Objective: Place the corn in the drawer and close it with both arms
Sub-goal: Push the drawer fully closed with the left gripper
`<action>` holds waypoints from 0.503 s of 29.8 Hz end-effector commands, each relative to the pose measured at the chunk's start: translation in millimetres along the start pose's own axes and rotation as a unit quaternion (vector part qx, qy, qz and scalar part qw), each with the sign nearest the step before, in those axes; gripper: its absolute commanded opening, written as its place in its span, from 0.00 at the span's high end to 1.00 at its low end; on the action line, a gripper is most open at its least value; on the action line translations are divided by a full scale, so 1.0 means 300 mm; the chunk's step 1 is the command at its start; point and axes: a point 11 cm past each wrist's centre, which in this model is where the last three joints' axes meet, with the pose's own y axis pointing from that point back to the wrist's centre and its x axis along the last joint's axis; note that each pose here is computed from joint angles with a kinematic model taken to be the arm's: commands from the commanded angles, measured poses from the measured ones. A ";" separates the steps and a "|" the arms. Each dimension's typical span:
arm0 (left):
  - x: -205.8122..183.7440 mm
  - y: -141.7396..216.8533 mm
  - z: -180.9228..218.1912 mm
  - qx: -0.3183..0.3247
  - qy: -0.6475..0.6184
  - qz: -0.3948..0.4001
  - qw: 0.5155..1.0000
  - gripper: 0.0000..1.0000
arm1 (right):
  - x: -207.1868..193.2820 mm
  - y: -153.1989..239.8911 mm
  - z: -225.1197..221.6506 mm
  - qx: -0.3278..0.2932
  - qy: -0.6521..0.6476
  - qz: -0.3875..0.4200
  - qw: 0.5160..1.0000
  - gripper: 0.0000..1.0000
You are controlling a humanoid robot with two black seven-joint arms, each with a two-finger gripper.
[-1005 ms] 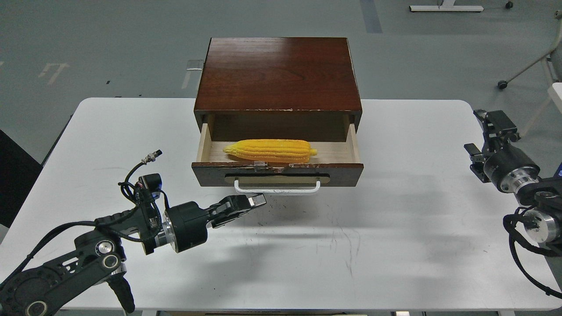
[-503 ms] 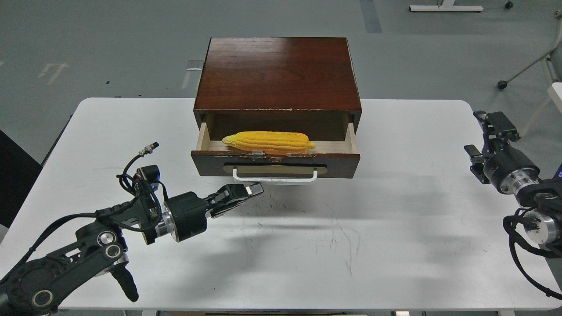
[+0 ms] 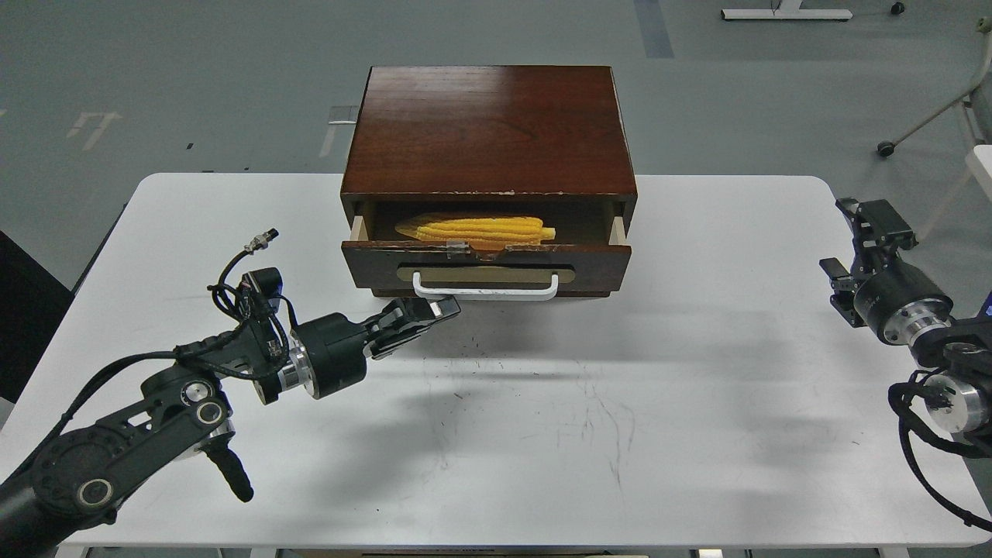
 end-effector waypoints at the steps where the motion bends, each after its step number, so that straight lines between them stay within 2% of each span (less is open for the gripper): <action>1: 0.012 -0.012 -0.007 0.002 0.001 0.003 1.000 1.00 | 0.000 0.000 0.002 0.000 0.000 0.000 1.000 0.01; 15: 0.068 -0.038 -0.022 0.008 0.006 0.020 1.000 1.00 | 0.001 0.005 0.010 -0.003 -0.001 0.001 1.000 0.01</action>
